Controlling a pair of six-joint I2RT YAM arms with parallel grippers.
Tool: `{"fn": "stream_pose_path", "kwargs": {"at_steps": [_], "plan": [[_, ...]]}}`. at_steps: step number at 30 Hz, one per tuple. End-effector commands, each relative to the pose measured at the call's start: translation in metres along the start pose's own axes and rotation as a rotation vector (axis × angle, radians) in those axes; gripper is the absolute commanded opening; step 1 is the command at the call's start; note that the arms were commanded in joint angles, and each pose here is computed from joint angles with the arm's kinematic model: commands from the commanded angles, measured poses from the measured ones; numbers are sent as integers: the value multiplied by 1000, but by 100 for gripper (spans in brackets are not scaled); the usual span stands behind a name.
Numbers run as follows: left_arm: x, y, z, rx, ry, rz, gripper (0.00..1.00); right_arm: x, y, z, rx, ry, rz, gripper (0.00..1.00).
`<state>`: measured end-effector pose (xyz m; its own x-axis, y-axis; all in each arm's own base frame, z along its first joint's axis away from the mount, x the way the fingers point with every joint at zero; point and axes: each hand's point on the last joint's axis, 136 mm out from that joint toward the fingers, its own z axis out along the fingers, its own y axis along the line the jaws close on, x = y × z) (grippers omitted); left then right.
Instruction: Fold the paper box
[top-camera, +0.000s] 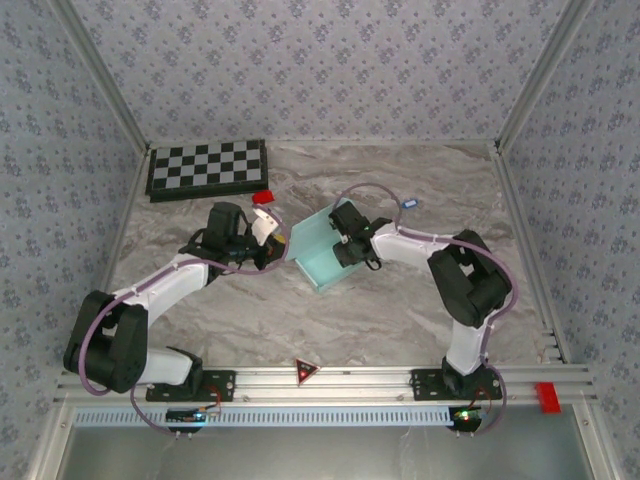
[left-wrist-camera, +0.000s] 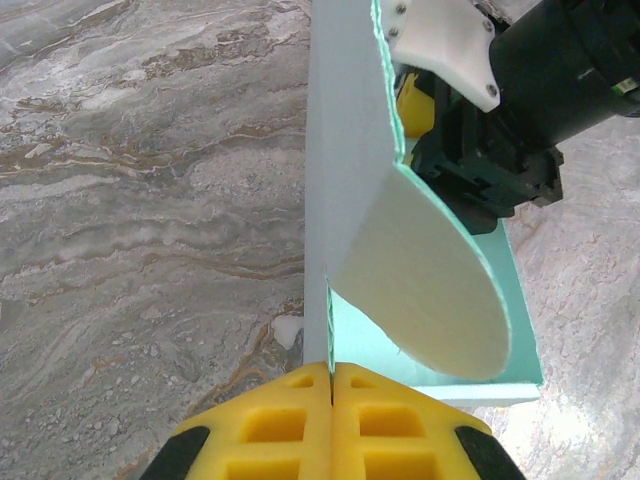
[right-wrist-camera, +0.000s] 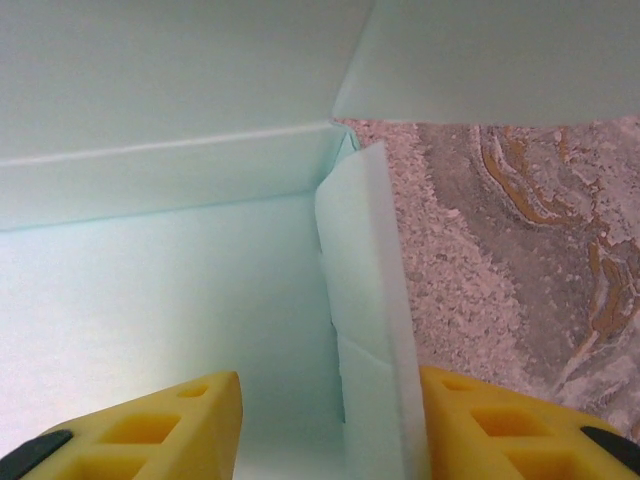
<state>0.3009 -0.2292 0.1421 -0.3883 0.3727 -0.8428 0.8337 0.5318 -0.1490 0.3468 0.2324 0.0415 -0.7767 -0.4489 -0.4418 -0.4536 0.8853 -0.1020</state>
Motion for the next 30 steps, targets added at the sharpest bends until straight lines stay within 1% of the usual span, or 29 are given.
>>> {"fn": "stream_pose_path", "kwargs": {"at_steps": [1,8,15,24,30], "plan": [[-7,-10,3,59,-22,52,0,-1,-1,-12,-33,-11,48,49],[-9,-11,5,62,-24,80,0,16,-13,-10,3,35,53,48],[-11,-11,5,63,-28,92,0,22,-24,-8,60,55,56,42],[-11,-10,6,57,-24,96,0,33,-28,-6,94,109,7,32],[-11,-9,6,57,-22,101,0,38,-34,-3,154,139,-28,26]]}}
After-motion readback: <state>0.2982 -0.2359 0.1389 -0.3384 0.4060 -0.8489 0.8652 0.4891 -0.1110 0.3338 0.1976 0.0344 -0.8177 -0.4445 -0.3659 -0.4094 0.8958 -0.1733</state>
